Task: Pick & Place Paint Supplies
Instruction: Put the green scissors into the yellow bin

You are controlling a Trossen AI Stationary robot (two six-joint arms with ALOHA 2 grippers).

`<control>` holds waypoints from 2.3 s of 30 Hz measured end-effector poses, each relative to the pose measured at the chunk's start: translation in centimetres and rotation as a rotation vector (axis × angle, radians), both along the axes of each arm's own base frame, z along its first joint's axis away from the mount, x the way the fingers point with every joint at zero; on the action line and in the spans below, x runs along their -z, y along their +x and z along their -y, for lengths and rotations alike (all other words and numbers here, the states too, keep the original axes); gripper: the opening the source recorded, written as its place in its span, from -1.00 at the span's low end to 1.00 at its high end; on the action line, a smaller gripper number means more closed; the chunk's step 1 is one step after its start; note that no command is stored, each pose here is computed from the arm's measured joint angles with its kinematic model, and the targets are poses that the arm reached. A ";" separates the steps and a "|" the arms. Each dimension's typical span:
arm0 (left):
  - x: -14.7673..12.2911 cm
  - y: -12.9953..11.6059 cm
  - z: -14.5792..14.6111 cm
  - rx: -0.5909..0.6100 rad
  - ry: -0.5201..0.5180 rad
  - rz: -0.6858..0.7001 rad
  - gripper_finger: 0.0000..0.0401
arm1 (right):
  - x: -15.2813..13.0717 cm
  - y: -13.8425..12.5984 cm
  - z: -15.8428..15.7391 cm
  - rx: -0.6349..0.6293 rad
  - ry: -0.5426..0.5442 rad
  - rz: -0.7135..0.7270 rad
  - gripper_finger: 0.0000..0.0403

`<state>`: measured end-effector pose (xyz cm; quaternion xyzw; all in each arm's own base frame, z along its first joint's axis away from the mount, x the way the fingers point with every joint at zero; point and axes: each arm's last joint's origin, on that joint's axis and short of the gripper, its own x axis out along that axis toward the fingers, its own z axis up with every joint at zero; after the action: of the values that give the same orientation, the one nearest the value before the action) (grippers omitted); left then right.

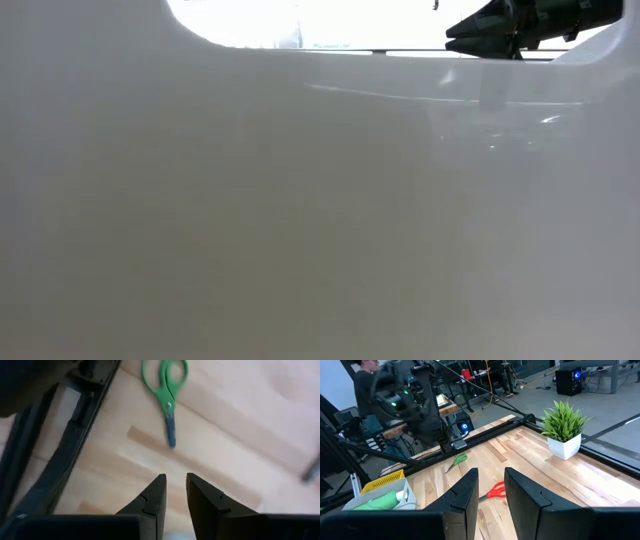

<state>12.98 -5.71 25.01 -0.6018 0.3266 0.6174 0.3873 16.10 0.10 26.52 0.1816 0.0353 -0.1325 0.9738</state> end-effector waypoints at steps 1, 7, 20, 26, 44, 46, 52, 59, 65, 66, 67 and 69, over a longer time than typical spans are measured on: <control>0.7 0.1 -0.3 -0.028 0.002 -0.004 -0.61 | 0.0 0.0 0.0 0.000 0.000 0.000 -0.54; 5.0 0.3 -2.3 -0.149 0.028 -0.020 -0.61 | 0.0 0.0 0.0 0.000 0.000 0.000 -0.54; 8.1 1.0 -4.9 -0.102 0.080 -0.025 -0.61 | 0.0 0.0 0.0 0.000 0.000 0.000 -0.54; 8.5 1.1 -5.2 -0.166 0.126 -0.056 -0.61 | 0.0 0.0 0.0 0.000 0.000 0.000 -0.54; 12.2 1.9 -5.4 -0.332 0.231 -0.120 -0.61 | 0.0 0.0 0.0 -0.001 0.000 0.000 -0.54; 12.0 2.1 -5.4 -0.332 0.230 -0.101 -0.61 | 0.0 0.0 0.0 0.000 0.000 0.000 -0.54; 11.3 3.9 -5.1 -0.271 0.168 0.002 -0.61 | 0.0 0.0 0.0 0.000 0.000 0.000 -0.54; 11.0 6.3 -4.9 -0.063 0.140 0.201 -0.61 | 0.0 0.0 0.0 0.000 0.000 0.000 -0.54; 10.7 6.5 -4.9 0.024 0.156 0.227 -0.61 | 0.0 0.0 0.0 0.000 0.000 0.000 -0.54; 10.6 6.5 -4.9 0.025 0.156 0.234 -0.61 | 0.0 0.0 0.0 0.000 0.000 0.000 -0.54; 10.5 6.4 -5.0 0.026 0.156 0.239 -0.61 | 0.0 0.0 0.0 0.000 0.000 0.001 -0.54; 10.3 6.4 -5.1 0.042 0.161 0.247 -0.61 | 0.0 0.0 0.0 0.000 0.000 0.000 -0.54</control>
<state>19.37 -0.59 14.75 -0.6333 0.2385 0.5546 0.4842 16.10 0.10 26.52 0.1817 0.0353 -0.1326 0.9737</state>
